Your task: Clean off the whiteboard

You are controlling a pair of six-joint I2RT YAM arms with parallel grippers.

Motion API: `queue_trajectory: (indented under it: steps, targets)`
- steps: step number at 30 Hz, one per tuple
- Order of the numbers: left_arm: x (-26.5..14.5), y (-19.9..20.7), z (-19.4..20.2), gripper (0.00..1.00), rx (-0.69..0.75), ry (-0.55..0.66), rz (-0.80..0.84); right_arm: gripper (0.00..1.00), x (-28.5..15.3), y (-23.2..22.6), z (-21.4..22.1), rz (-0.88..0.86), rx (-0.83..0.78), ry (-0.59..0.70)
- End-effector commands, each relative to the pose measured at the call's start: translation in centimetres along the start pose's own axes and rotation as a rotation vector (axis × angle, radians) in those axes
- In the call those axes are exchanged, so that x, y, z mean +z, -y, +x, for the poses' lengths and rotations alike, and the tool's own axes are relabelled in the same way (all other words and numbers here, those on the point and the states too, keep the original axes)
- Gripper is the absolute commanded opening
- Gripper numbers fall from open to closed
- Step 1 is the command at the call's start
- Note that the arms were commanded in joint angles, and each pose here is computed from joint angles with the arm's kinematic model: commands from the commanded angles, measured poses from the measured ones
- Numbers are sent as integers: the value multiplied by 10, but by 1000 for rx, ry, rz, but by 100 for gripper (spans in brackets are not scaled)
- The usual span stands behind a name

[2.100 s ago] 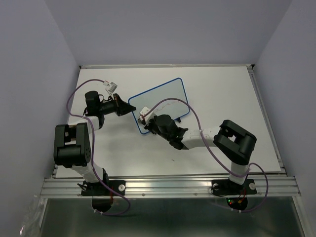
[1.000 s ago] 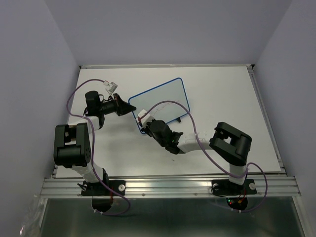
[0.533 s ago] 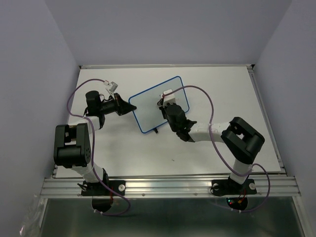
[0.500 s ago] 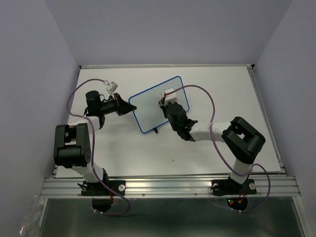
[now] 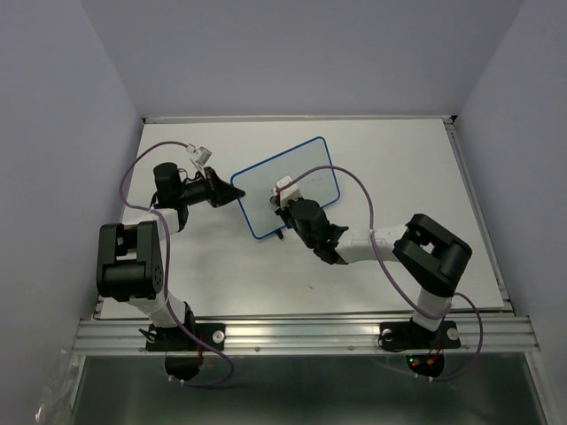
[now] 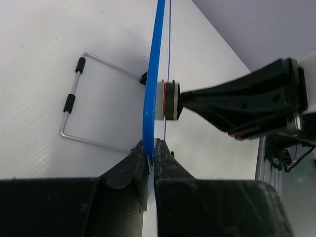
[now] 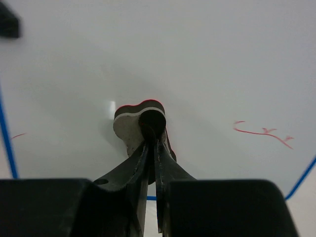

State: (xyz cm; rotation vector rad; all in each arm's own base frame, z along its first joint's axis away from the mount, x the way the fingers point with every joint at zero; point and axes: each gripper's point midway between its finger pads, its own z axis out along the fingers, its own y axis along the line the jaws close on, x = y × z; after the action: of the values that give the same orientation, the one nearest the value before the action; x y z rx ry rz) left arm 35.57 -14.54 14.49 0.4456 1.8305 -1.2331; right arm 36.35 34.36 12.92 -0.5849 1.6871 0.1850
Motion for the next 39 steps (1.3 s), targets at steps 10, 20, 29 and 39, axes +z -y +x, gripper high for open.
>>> queue_trajectory:
  steps: [10, 20, 29, 39]
  targets:
    - [0, -27, 8, 0, 57, 5, -125, 1, -2, -77, -19, -129, -64, 73]
    - [-1, -26, 8, 0, 60, 6, -124, 1, 13, -20, -65, 101, 5, 151]
    - [0, -26, 8, 0, 60, 5, -122, 1, 27, 0, -95, 98, 40, 207]
    - [1, -26, 7, 0, 60, 4, -123, 1, 36, -6, -124, 71, 31, 249]
